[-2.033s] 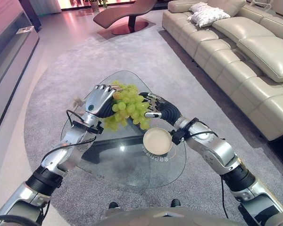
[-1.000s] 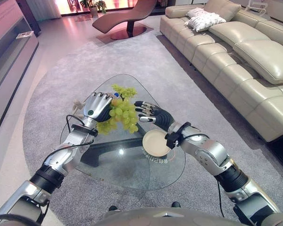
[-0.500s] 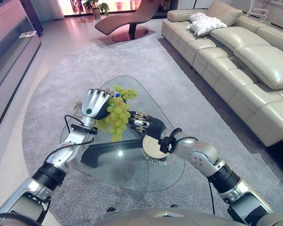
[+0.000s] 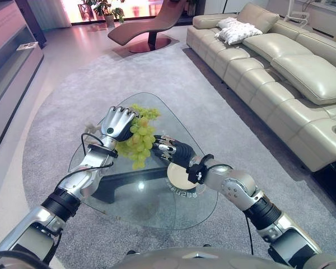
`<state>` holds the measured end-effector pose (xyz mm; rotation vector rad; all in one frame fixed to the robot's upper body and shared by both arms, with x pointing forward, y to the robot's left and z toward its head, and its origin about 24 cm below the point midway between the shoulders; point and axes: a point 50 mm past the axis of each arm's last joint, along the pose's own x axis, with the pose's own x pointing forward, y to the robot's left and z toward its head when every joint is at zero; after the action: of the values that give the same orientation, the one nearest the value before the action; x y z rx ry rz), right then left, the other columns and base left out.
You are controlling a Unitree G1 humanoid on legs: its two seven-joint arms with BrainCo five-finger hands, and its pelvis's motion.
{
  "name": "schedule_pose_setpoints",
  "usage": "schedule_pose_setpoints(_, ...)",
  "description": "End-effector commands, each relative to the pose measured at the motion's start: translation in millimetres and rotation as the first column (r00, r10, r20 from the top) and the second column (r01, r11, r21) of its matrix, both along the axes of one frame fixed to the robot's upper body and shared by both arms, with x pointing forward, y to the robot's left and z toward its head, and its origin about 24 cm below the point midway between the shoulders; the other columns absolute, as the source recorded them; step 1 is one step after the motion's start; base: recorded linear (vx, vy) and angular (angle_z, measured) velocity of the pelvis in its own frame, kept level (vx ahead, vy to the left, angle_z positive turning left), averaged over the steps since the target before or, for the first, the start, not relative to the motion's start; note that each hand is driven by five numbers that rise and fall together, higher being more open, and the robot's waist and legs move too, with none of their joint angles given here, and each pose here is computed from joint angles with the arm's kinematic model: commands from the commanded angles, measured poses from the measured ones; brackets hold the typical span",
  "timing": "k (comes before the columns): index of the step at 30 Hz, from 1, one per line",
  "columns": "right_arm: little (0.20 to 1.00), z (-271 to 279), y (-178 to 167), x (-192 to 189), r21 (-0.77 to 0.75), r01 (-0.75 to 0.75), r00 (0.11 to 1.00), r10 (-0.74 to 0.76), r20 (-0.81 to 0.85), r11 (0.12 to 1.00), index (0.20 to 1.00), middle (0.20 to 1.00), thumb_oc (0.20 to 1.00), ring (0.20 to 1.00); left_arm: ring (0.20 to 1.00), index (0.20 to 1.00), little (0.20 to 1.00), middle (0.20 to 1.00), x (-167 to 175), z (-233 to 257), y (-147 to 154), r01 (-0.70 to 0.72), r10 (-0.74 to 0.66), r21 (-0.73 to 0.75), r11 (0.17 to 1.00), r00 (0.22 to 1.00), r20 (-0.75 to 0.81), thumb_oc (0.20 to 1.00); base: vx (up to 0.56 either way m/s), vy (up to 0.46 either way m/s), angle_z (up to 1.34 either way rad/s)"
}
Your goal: Pick up fruits into the plate
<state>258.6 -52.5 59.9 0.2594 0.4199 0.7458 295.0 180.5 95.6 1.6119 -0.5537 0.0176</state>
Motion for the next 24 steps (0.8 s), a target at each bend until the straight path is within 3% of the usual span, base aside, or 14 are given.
schedule_pose_setpoints(1, 1.000, 53, 30, 6, 0.151, -0.099, 0.974, 0.064, 0.218, 0.983, 1.000, 1.000, 1.000, 1.000, 0.200, 0.200, 0.200, 0.200, 21, 37, -10, 0.040, -0.041, 0.008, 0.999, 0.991, 0.124, 0.200, 0.00, 0.000, 0.00)
schedule_pose_setpoints(12, 1.000, 62, 27, 10, 0.086, -0.091, 0.938, 0.057, 0.343, 0.992, 1.000, 1.000, 1.000, 1.000, 0.200, 0.200, 0.200, 0.200, 19, 25, -10, 0.045, -0.043, -0.026, 0.999, 0.996, 0.072, 0.200, 0.00, 0.000, 0.00)
schedule_pose_setpoints(18, 1.000, 73, 8, 16, 0.006, -0.044, 0.880, 0.036, 0.473, 0.999, 1.000, 1.000, 1.000, 1.000, 0.200, 0.200, 0.200, 0.200, 16, 30, 7, 0.048, -0.037, -0.100, 0.994, 0.994, 0.105, 0.200, 0.00, 0.000, 0.00)
schedule_pose_setpoints(24, 1.000, 74, -12, 17, -0.018, -0.036, 0.877, 0.041, 0.478, 0.999, 1.000, 1.000, 1.000, 1.000, 0.200, 0.200, 0.200, 0.200, 9, 39, 25, 0.029, -0.012, -0.100, 0.995, 0.986, 0.167, 0.200, 0.00, 0.000, 0.00)
